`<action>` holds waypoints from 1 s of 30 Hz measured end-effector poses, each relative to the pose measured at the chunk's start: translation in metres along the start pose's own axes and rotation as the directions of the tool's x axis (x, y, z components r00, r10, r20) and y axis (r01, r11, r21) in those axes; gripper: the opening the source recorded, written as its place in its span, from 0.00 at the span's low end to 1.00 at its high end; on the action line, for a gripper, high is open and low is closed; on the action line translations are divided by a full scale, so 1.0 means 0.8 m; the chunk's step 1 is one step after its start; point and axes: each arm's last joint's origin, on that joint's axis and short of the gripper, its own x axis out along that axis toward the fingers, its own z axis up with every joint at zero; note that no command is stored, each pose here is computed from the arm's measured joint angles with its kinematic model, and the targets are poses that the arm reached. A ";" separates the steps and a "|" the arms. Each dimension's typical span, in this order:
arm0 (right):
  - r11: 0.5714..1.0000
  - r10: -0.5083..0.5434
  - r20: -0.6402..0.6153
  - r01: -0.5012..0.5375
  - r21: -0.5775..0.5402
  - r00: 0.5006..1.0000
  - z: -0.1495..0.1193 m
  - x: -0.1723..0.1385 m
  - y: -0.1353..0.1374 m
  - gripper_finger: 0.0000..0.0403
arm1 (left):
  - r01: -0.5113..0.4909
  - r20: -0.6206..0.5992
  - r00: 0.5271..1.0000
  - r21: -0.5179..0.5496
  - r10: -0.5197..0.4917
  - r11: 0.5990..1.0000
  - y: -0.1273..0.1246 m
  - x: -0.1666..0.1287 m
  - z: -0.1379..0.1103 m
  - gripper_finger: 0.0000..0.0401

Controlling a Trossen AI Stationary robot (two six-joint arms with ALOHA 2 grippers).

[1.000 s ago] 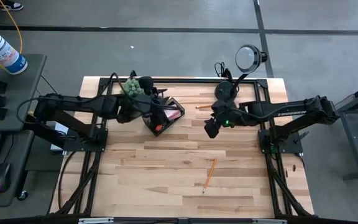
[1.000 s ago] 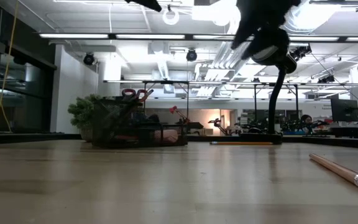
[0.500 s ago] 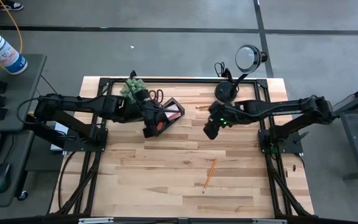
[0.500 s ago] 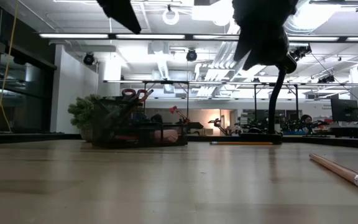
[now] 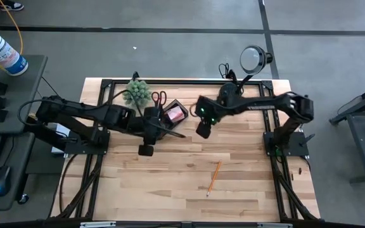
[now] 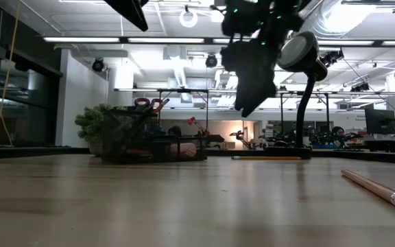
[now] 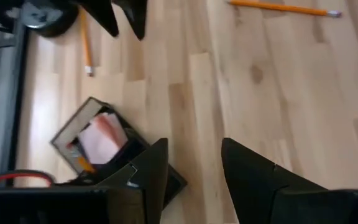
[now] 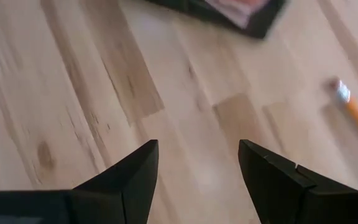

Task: Pick and place office supplies into organizer
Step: Put the top orange pencil into the black desk organizer

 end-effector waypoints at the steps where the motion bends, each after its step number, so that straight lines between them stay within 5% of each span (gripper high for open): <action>1: 0.999 0.007 -0.008 -0.007 -0.048 1.000 0.009 0.000 -0.005 0.54 | -0.014 0.004 1.000 -0.001 0.014 1.000 0.001 -0.001 0.000 0.34; 11: 0.888 -0.034 -0.084 -0.008 -0.460 0.996 0.078 0.009 -0.069 0.54 | -0.152 0.126 0.980 -0.031 0.155 0.988 0.006 -0.004 0.016 0.34; 22: 0.860 -0.008 -0.030 -0.008 -0.510 1.000 0.076 0.040 -0.127 0.53 | -0.251 0.134 0.956 -0.084 0.260 0.964 0.010 -0.005 0.018 0.34; 30: 0.798 -0.037 -0.015 0.021 -0.603 0.999 0.067 0.049 -0.149 0.51 | -0.358 0.048 0.928 -0.153 0.369 0.921 0.024 -0.002 0.009 0.34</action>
